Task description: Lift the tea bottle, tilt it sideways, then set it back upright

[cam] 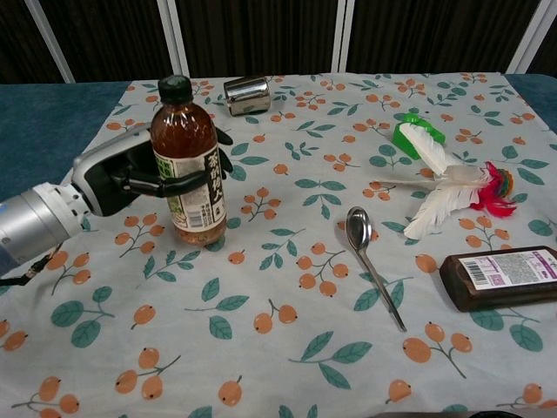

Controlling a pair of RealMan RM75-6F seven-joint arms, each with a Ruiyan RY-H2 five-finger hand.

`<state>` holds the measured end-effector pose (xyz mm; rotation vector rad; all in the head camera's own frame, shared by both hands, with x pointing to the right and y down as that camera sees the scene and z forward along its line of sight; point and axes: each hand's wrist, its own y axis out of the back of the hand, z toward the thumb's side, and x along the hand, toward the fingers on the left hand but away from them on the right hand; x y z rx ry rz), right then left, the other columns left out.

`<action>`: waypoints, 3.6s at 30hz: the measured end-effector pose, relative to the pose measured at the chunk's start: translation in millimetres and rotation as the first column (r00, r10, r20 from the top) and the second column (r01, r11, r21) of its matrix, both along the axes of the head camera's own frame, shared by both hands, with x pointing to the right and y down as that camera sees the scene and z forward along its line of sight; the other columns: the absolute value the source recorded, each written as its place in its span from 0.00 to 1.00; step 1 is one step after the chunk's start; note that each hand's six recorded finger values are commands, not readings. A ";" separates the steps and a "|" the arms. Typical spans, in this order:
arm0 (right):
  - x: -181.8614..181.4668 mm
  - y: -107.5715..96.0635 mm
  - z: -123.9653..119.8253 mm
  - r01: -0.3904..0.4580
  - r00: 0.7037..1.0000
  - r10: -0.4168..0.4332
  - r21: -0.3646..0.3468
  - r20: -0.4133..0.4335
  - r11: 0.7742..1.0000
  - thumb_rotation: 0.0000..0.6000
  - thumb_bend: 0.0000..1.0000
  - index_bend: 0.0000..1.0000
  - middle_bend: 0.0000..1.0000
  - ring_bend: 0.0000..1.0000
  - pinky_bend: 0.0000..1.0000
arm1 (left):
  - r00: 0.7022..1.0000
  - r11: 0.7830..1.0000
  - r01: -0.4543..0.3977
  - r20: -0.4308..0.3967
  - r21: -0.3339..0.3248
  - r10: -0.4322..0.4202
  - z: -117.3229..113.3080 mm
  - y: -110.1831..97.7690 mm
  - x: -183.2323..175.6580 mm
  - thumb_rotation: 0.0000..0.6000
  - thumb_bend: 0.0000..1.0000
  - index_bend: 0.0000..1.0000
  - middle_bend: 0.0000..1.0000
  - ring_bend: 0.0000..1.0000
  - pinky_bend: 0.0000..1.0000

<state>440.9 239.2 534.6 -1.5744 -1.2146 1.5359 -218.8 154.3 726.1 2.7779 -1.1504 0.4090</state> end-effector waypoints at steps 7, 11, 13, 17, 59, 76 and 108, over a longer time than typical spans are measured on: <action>-1.0 0.4 -0.1 0.002 1.000 -0.002 0.000 0.000 1.000 1.00 0.16 0.15 0.13 0.14 0.19 | 0.994 0.973 -0.060 0.103 0.223 0.038 -33.5 -28.1 10.1 1.00 0.61 0.34 0.41 0.36 0.46; -1.7 1.1 1.0 0.003 1.000 -0.003 -0.004 0.000 1.000 1.00 0.16 0.15 0.13 0.14 0.19 | 0.971 0.910 -0.136 0.235 0.392 0.044 -51.2 -41.0 16.4 1.00 0.61 0.34 0.42 0.36 0.46; -1.8 1.1 1.0 0.002 1.000 -0.002 -0.004 0.001 1.000 1.00 0.16 0.15 0.13 0.14 0.19 | 0.946 0.856 -0.194 0.323 0.480 0.034 -59.7 -46.9 19.2 1.00 0.61 0.34 0.42 0.36 0.45; -1.6 1.0 0.6 0.001 1.000 -0.001 -0.002 -0.002 1.000 1.00 0.16 0.15 0.13 0.14 0.19 | 0.870 0.717 -0.331 0.493 0.614 -0.021 -72.4 -56.6 22.2 1.00 0.61 0.33 0.40 0.35 0.43; -1.1 0.6 0.9 0.001 1.000 -0.001 0.000 -0.005 1.000 1.00 0.16 0.15 0.13 0.14 0.19 | 0.842 0.778 -0.184 -0.505 -0.601 -0.191 -102.6 -41.1 28.8 1.00 0.58 0.30 0.35 0.31 0.44; -1.4 0.8 1.3 0.003 1.000 -0.003 -0.004 -0.003 1.000 1.00 0.16 0.15 0.13 0.14 0.19 | 0.932 0.889 -0.287 0.318 0.356 0.174 -76.3 -45.6 18.1 1.00 0.58 0.30 0.37 0.31 0.44; -1.4 0.6 2.4 0.001 1.000 -0.001 -0.006 -0.004 1.000 1.00 0.16 0.15 0.13 0.14 0.19 | 0.993 0.993 -0.107 -0.060 -0.047 0.104 -102.8 -53.8 42.2 1.00 0.58 0.28 0.34 0.31 0.45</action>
